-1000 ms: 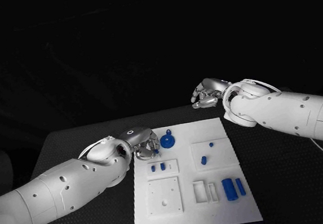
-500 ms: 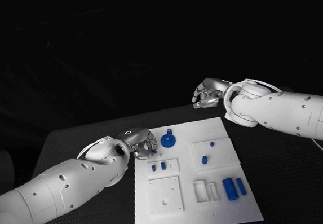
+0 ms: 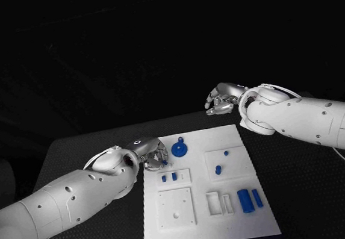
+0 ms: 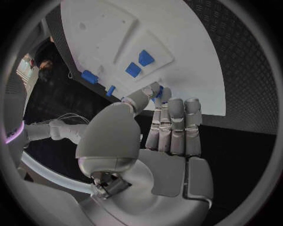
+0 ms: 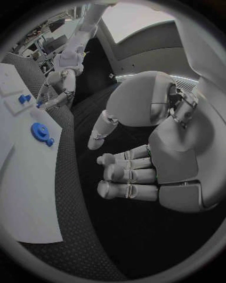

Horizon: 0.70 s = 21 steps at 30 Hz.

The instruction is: Assemble the parts on the task board

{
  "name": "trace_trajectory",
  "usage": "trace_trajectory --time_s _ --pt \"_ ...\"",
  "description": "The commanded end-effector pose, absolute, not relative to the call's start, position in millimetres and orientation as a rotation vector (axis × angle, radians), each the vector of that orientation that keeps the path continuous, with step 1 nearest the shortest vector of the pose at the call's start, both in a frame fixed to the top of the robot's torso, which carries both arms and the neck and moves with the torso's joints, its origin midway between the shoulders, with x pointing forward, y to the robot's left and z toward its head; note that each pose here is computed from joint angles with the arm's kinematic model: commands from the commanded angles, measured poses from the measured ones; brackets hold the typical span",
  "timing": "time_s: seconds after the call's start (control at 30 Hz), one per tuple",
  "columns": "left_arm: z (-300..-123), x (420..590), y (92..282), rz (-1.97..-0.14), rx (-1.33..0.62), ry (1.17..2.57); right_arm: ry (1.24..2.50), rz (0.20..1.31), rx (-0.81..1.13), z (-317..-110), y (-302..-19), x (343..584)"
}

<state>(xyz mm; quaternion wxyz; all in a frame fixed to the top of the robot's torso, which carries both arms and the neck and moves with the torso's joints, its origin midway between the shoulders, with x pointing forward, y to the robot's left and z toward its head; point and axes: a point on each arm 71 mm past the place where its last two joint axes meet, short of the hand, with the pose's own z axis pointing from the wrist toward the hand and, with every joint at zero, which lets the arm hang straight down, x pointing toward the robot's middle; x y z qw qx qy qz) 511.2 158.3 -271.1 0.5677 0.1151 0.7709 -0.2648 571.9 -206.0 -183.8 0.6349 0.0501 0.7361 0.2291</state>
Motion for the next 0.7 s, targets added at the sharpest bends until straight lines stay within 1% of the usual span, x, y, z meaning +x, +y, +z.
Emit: trace_trajectory --time_s 0.03,0.53,0.7 --pt "-271.8 510.8 154.3 -0.637 0.268 1.822 1.686 0.533 0.104 -184.0 -203.8 571.6" --pt "-273.1 511.9 152.0 -0.635 0.268 1.828 1.687 0.534 0.103 -184.1 -203.0 571.6" --pt "-278.3 509.4 149.5 -0.643 0.267 1.835 1.686 0.536 0.102 -184.1 -201.9 571.6"
